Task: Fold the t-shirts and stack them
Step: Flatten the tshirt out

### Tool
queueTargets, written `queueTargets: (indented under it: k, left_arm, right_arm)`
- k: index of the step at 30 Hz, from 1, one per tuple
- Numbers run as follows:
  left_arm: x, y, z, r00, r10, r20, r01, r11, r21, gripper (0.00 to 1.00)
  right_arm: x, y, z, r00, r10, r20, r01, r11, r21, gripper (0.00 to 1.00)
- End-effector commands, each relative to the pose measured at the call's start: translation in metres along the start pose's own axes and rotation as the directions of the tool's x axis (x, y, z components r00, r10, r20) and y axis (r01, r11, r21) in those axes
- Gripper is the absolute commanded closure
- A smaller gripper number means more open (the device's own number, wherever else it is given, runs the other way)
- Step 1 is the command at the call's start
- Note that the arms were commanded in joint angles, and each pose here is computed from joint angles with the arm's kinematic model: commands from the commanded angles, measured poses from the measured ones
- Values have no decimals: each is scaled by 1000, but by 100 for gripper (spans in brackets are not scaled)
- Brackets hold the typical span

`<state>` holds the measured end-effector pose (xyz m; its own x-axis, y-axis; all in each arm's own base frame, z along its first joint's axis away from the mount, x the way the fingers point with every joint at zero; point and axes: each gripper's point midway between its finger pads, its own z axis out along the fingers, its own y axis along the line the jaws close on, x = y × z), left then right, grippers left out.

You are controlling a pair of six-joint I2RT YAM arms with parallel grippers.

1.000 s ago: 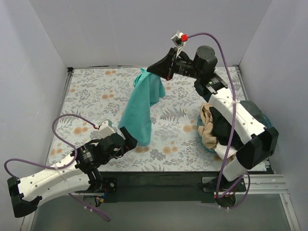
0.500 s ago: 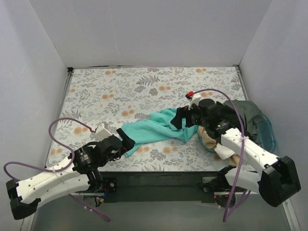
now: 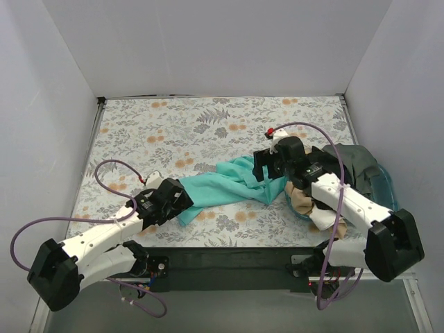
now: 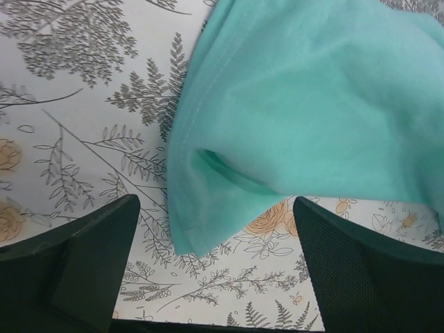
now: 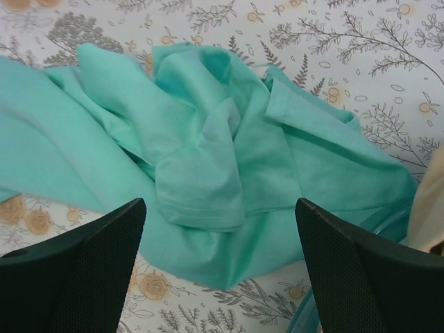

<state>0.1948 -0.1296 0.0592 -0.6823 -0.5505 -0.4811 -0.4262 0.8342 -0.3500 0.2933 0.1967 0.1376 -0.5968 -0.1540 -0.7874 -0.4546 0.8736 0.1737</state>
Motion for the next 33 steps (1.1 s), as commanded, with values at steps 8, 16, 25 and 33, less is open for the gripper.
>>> queueTargets:
  k: [8, 16, 25, 33]
  left_arm:
    - [23, -17, 30, 993, 60, -103, -52, 995, 84, 36]
    - [33, -1, 46, 985, 70, -160, -69, 998, 10, 100]
    - [27, 6, 39, 991, 51, -125, -51, 999, 3, 100]
    - [23, 8, 38, 992, 48, -113, -52, 998, -29, 100]
  right_arm:
    - [-23, 27, 37, 990, -120, -74, 116, 992, -52, 7]
    - [-33, 86, 77, 946, -314, -80, 304, 945, -117, 9]
    - [-28, 90, 142, 933, -315, -176, 321, 947, 7, 20]
    - [-19, 70, 145, 922, -300, -244, 342, 927, 154, 94]
